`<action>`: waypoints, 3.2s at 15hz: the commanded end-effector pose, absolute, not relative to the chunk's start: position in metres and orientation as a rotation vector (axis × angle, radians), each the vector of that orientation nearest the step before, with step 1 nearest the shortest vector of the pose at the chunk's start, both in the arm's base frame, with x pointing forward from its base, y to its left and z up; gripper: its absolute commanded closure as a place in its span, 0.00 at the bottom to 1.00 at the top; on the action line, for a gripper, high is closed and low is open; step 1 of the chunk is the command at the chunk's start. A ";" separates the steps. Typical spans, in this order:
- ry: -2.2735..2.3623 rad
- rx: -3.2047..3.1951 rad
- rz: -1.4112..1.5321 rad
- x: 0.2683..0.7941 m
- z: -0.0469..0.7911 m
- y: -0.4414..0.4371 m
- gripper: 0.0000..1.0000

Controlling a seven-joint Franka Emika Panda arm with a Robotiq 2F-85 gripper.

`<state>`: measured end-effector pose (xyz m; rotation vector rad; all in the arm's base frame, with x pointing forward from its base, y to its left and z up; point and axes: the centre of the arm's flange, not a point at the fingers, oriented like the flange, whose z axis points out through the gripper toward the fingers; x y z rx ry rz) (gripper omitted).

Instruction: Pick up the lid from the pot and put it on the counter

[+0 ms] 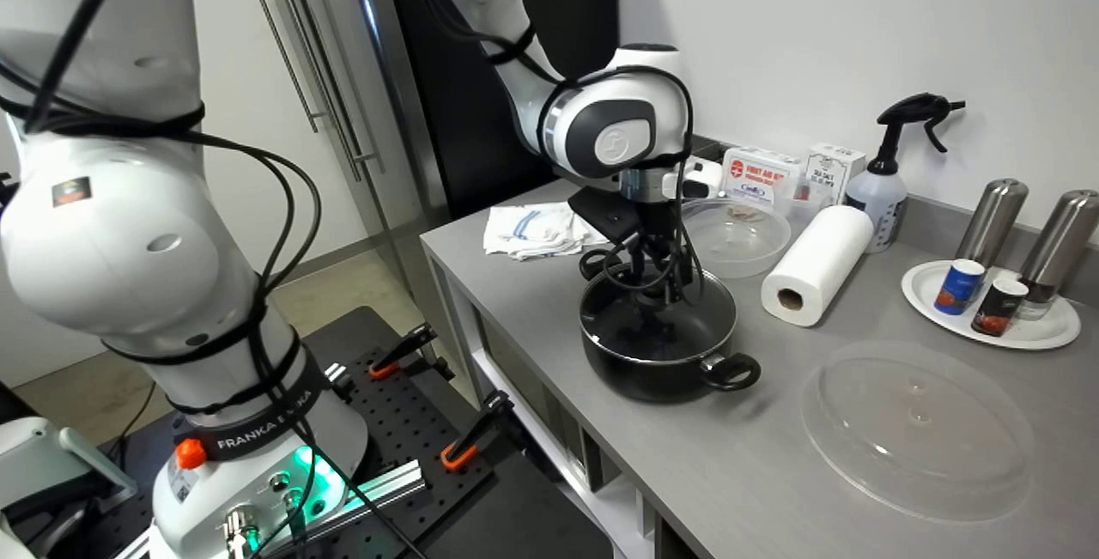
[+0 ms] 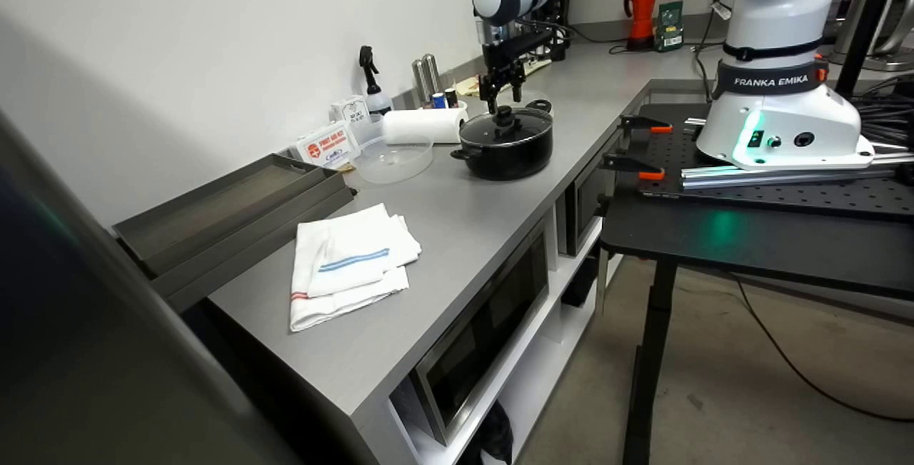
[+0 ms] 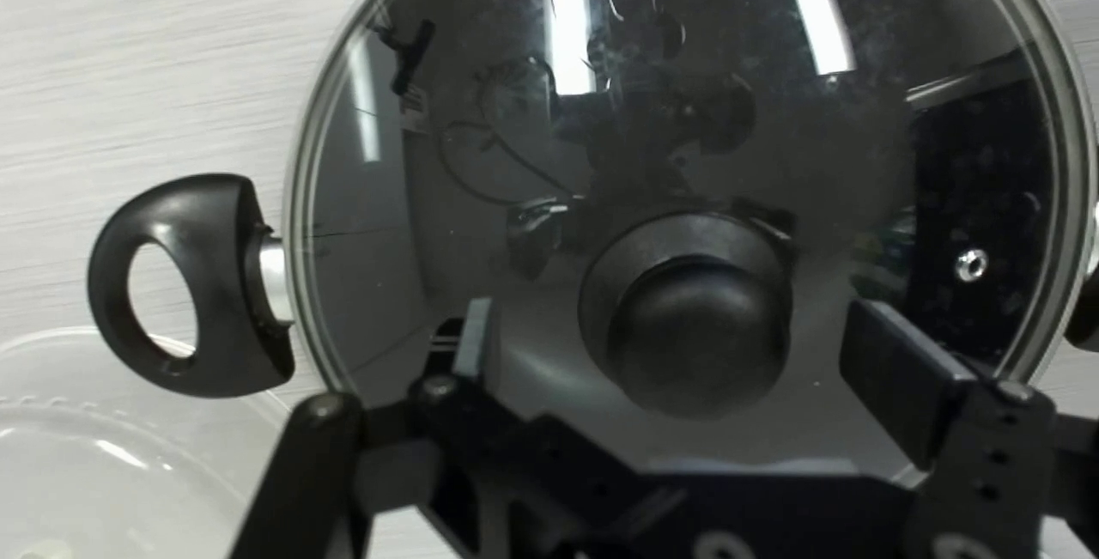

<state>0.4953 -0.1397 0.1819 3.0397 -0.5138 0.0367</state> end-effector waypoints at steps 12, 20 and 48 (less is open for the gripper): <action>-0.555 3.025 0.061 0.505 0.189 -0.138 0.75; -0.560 3.011 0.107 0.494 0.207 -0.137 0.75; -0.294 2.895 0.253 0.504 0.259 -0.027 0.75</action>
